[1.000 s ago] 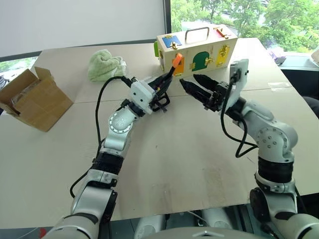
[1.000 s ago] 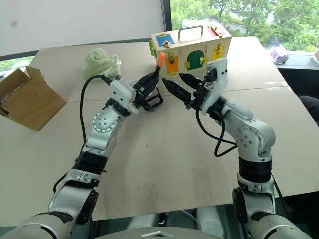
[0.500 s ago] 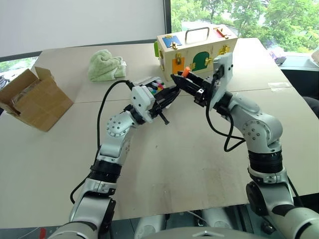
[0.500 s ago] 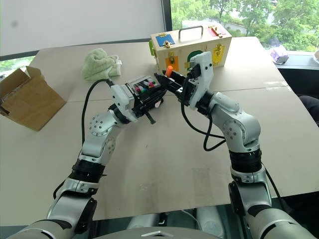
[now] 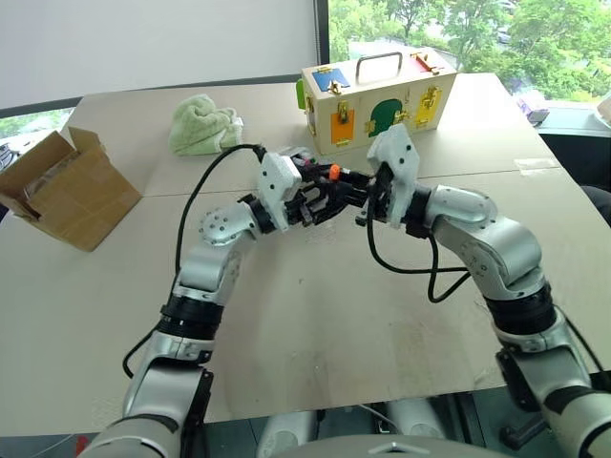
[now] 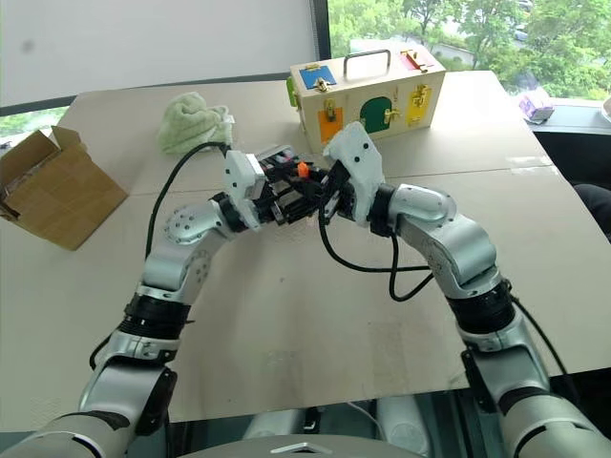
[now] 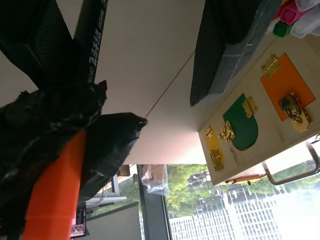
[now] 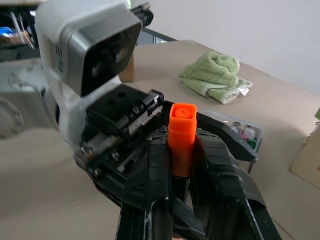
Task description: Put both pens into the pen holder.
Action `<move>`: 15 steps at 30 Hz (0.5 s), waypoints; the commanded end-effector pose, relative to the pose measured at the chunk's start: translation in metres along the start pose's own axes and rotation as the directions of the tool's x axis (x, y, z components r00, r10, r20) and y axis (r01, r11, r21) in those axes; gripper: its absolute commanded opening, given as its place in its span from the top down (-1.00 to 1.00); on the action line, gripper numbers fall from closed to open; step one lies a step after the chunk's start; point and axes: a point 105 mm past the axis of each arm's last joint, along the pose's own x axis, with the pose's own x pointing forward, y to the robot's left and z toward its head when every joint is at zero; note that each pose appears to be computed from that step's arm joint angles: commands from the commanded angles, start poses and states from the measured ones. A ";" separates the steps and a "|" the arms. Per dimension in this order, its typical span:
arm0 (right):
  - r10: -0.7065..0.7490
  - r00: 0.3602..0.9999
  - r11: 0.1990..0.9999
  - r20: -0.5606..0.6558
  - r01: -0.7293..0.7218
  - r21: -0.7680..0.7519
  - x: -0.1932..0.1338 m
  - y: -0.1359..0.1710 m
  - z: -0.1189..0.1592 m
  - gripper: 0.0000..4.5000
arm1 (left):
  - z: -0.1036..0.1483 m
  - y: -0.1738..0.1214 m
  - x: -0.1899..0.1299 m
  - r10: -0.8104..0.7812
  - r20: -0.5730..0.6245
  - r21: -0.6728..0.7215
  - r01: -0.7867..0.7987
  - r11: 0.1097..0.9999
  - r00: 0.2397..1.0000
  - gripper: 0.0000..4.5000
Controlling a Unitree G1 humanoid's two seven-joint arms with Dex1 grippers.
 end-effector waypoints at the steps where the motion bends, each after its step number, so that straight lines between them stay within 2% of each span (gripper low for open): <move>1: 0.031 0.999 0.992 0.019 -0.028 -0.127 0.001 0.005 0.017 0.99 | 0.019 -0.006 -0.002 -0.101 -0.044 0.057 0.103 0.993 0.994 -0.52; 6: 0.024 1.000 0.988 0.011 -0.022 -0.152 0.002 0.003 0.020 0.99 | 0.022 -0.004 -0.002 -0.124 -0.076 0.061 0.129 0.990 0.989 -0.52; 7: 0.022 1.000 0.989 0.014 -0.019 -0.150 0.002 0.003 0.021 0.99 | 0.021 -0.005 -0.001 -0.130 -0.075 0.059 0.134 0.989 0.989 -0.29; 8: 0.020 1.000 0.989 0.017 -0.017 -0.148 0.002 0.003 0.022 0.99 | 0.021 -0.006 -0.001 -0.134 -0.074 0.056 0.138 0.989 0.988 -0.17; 13: 0.009 0.998 0.995 0.056 -0.003 -0.100 0.001 0.003 0.028 0.99 | 0.016 -0.009 0.003 -0.137 -0.081 0.051 0.141 0.989 0.987 0.91; 15: 0.002 0.997 0.997 0.073 0.003 -0.074 0.000 0.002 0.031 0.99 | 0.014 -0.008 0.003 -0.130 -0.084 0.052 0.134 0.990 0.988 0.96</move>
